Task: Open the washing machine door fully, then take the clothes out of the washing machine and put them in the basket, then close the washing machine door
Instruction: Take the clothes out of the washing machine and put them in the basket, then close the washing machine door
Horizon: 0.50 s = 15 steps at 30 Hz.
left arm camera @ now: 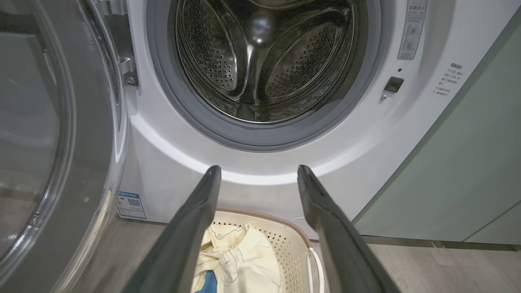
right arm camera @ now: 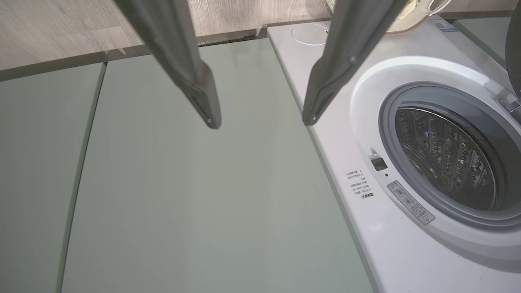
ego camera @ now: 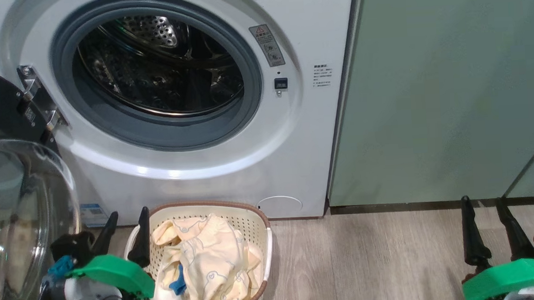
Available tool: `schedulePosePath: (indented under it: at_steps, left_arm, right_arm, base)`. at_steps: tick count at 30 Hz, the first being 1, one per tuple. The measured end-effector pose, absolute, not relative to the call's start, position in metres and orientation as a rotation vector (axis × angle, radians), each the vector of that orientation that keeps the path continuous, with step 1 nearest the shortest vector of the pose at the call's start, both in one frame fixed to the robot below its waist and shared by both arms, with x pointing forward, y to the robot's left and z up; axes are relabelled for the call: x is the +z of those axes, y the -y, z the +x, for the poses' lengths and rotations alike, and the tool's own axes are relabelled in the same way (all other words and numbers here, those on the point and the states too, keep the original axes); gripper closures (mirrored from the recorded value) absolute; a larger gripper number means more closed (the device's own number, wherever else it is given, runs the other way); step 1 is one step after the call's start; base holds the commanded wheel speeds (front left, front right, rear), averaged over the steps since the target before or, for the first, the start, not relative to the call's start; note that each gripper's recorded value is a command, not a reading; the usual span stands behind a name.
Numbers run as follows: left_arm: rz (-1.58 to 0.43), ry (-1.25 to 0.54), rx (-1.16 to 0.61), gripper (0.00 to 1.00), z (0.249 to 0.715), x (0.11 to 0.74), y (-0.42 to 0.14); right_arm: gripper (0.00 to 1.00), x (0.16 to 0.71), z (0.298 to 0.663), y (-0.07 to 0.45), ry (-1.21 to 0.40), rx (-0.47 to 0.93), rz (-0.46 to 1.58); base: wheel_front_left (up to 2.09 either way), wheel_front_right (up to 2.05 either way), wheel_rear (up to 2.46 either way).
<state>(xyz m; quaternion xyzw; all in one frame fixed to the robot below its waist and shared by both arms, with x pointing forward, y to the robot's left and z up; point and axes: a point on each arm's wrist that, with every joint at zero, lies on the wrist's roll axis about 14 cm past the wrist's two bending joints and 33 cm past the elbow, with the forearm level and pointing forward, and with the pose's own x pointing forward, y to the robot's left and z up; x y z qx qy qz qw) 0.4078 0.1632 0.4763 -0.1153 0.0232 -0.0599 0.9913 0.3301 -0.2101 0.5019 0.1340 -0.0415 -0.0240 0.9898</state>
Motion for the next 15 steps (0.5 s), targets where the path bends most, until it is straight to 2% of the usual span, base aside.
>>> schedulePosePath:
  at_steps: [9,15]
  left_arm:
    - [-0.235,-0.039,-0.113,0.0,0.4062,0.4787,-0.167]
    - [-0.233,-0.04,-0.111,0.0,0.4061,0.4785,-0.168]
  right_arm:
    - [0.0,0.5013,0.3292,0.2077,0.082,-0.042,0.271]
    - [0.0,0.499,0.3282,0.2067,0.075,-0.042,0.274]
  base:
    - [-0.09,0.09,0.0]
    - [-0.98,0.98,0.0]
